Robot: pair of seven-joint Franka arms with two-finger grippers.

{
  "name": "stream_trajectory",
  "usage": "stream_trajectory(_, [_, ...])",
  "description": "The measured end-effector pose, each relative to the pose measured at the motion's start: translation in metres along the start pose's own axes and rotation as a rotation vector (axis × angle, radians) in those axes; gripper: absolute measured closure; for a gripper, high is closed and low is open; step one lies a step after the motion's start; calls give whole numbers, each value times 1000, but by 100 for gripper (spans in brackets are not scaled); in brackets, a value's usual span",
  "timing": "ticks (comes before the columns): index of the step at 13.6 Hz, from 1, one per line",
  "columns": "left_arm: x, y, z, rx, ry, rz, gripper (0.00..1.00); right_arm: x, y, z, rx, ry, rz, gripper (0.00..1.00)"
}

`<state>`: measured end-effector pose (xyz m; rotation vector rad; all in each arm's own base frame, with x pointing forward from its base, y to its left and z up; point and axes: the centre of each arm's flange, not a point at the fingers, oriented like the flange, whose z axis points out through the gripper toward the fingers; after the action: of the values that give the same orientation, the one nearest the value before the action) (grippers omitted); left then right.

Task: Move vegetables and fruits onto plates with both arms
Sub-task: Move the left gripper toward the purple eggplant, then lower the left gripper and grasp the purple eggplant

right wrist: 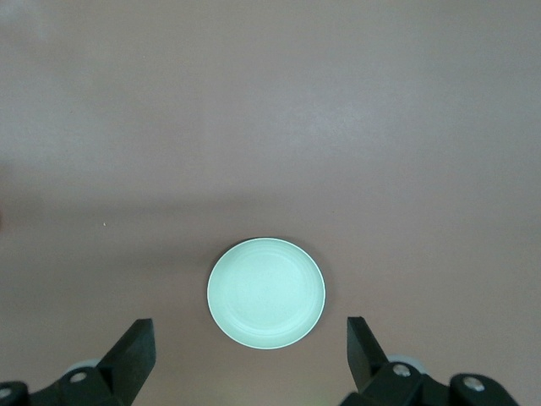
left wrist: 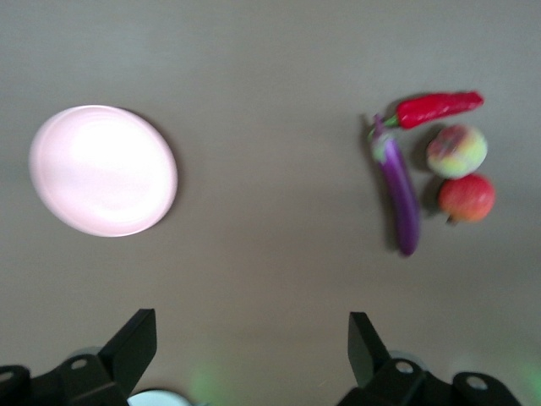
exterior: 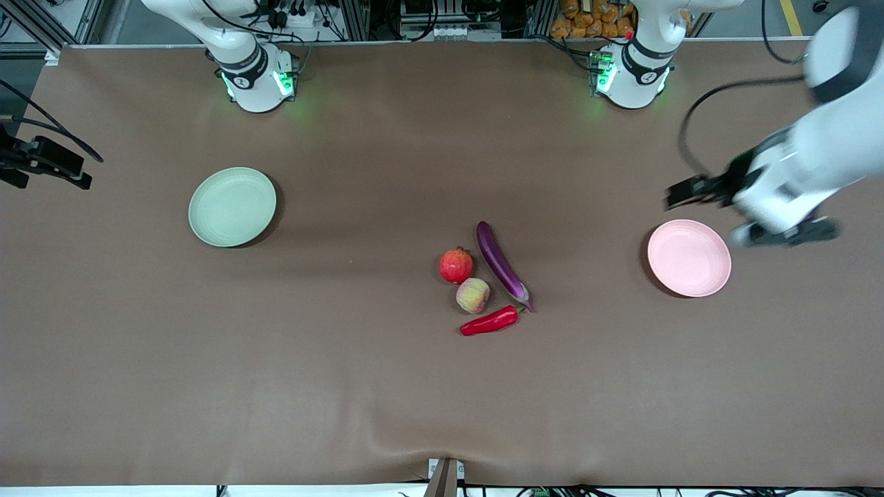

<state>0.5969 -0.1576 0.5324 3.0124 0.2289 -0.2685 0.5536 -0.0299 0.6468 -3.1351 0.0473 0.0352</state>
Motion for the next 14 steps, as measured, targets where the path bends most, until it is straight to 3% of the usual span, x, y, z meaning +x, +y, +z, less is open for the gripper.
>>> stream_trajectory(5, [35,110,121,-50,80,-307,0,0,0,0,0,-1,0,0])
stream_trajectory(8, [58,147,166,-189,192,-578,0,0,1,0,0,-1,1,0])
stream_trajectory(10, [68,158,204,-203,189,-654,0,0,1,0,0,-1,2,0])
stream_trajectory(14, [45,198,278,-135,126,-688,0,0,1,0,0,-2,3,0])
